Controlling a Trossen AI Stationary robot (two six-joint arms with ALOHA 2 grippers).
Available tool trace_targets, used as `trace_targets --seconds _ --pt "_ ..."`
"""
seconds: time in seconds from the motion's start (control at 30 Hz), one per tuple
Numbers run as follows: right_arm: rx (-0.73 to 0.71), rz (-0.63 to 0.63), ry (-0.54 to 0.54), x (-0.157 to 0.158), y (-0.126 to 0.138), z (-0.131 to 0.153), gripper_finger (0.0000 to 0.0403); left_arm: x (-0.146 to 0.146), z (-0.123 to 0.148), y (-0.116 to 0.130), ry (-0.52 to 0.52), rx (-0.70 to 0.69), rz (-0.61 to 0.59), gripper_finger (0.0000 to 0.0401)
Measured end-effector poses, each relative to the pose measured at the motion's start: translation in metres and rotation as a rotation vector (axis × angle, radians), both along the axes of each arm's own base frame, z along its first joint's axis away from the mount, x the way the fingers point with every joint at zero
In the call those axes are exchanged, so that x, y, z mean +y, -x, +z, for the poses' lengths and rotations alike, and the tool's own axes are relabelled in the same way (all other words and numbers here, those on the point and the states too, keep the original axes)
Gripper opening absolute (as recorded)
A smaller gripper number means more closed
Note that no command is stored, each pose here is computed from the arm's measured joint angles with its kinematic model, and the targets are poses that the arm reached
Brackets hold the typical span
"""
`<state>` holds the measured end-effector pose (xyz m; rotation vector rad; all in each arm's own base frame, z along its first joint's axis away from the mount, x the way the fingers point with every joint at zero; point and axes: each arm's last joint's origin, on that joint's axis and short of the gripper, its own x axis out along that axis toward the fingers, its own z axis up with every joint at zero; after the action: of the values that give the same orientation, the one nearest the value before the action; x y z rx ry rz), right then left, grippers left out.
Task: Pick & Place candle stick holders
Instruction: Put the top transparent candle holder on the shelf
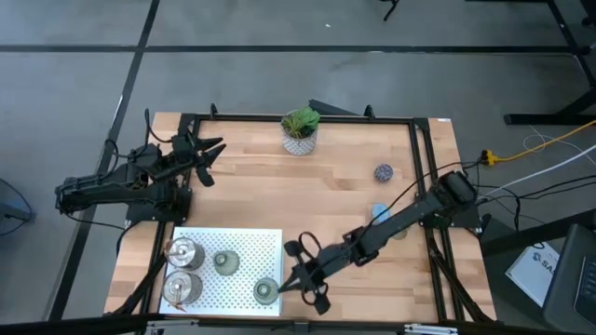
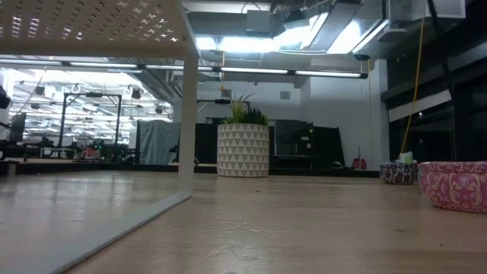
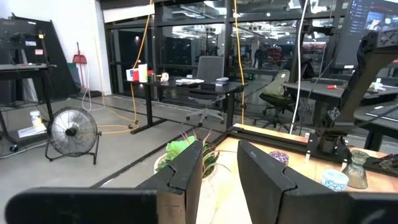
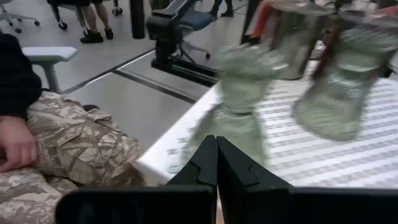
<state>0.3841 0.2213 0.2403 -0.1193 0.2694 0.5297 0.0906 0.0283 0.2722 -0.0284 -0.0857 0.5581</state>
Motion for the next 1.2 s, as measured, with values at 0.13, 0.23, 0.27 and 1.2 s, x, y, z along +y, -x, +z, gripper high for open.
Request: trace_targets --seconds 0.13,0.23,0.27,1.2 --pt "0.021 -0.026 -0.017 0.010 0.004 -0.005 0.0000 0.000 0.000 0.000 0.000 0.000 0.000 0.0097" --pt "0.029 -0.064 -0.030 0.013 0.008 -0.002 0.0000 0.000 0.000 0.000 0.000 0.000 0.000 0.0098" --pt "0.031 -0.077 -0.027 0.013 0.008 -0.003 0.0000 0.000 0.000 0.000 0.000 0.000 0.000 0.0099" --pt "0.013 -0.218 -0.123 -0.004 -0.020 -0.030 0.0000 0.000 0.000 0.000 0.000 0.000 0.000 0.0097"
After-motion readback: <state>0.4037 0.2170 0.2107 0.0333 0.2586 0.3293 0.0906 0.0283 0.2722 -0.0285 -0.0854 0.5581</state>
